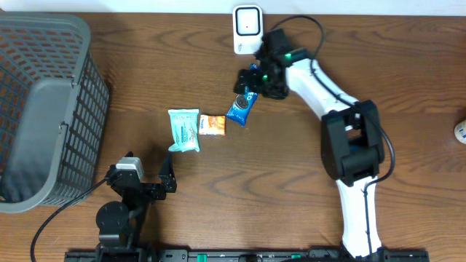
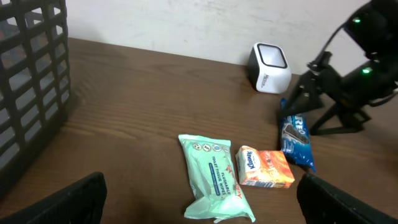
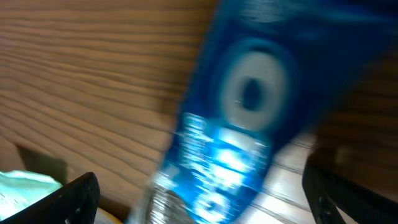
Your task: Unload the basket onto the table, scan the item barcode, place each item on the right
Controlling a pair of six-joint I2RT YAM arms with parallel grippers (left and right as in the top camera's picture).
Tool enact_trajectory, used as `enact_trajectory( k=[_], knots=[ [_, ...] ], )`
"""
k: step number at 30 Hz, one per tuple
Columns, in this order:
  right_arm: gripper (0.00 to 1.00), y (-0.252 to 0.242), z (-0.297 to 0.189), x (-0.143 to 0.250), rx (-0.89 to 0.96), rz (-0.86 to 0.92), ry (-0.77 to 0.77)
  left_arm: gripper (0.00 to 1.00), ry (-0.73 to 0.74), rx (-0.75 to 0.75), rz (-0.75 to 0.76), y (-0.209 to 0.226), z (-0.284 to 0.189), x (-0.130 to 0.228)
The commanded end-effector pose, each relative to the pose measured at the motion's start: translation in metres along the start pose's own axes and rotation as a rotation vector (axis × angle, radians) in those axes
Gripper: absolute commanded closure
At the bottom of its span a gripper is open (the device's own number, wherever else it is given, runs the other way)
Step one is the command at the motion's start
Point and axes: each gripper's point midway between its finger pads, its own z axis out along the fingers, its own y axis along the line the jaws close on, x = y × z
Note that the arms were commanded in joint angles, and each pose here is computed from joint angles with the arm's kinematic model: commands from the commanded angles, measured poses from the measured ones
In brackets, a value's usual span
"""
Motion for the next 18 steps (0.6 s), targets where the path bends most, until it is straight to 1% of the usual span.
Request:
enact_trajectory(
  k=[1,2,3,4,5,6,7,9,10,13,15,16,17,18],
  knots=[
    [0.01,-0.017,0.057,0.038,0.08,0.129,0.109,0.02,0.038,0.006,0.014,0.0,0.001,0.012],
    [0.02,-0.022,0.066,0.044,0.126,0.163,0.108,0.02,0.038,0.006,0.014,0.0,0.001,0.012],
    [0.06,-0.029,0.072,0.047,0.168,0.186,0.104,0.02,0.038,0.006,0.014,0.0,0.001,0.012],
    [0.12,-0.037,0.077,0.051,0.211,0.207,0.102,0.02,0.038,0.006,0.014,0.0,0.001,0.012],
    [0.21,-0.046,0.083,0.056,0.255,0.233,0.104,0.02,0.038,0.006,0.014,0.0,0.001,0.012],
    [0.42,-0.056,0.087,0.063,0.3,0.267,0.112,0.02,0.038,0.006,0.014,0.0,0.001,0.012],
    [0.61,-0.064,0.091,0.068,0.331,0.295,0.123,0.02,0.038,0.006,0.014,0.0,0.001,0.012],
    [0.96,-0.075,0.097,0.073,0.354,0.321,0.134,0.02,0.038,0.006,0.014,0.0,0.001,0.012],
    [0.99,-0.078,0.098,0.071,0.357,0.324,0.129,0.02,0.038,0.006,0.014,0.0,0.001,0.012],
    [0.99,-0.08,0.089,0.059,0.348,0.302,0.104,0.02,0.038,0.006,0.014,0.0,0.001,0.012],
    [0.99,-0.064,0.074,0.049,0.274,0.252,0.105,0.02,0.038,0.006,0.014,0.0,0.001,0.012],
    [0.99,-0.054,0.067,0.045,0.223,0.228,0.112,0.02,0.038,0.006,0.014,0.0,0.001,0.012],
    [0.99,-0.023,0.046,0.04,0.048,0.143,0.153,0.02,0.038,0.006,0.014,0.0,0.001,0.012],
    [0.99,-0.005,0.031,0.039,-0.053,0.099,0.176,0.02,0.038,0.006,0.014,0.0,0.001,0.012]
  ],
)
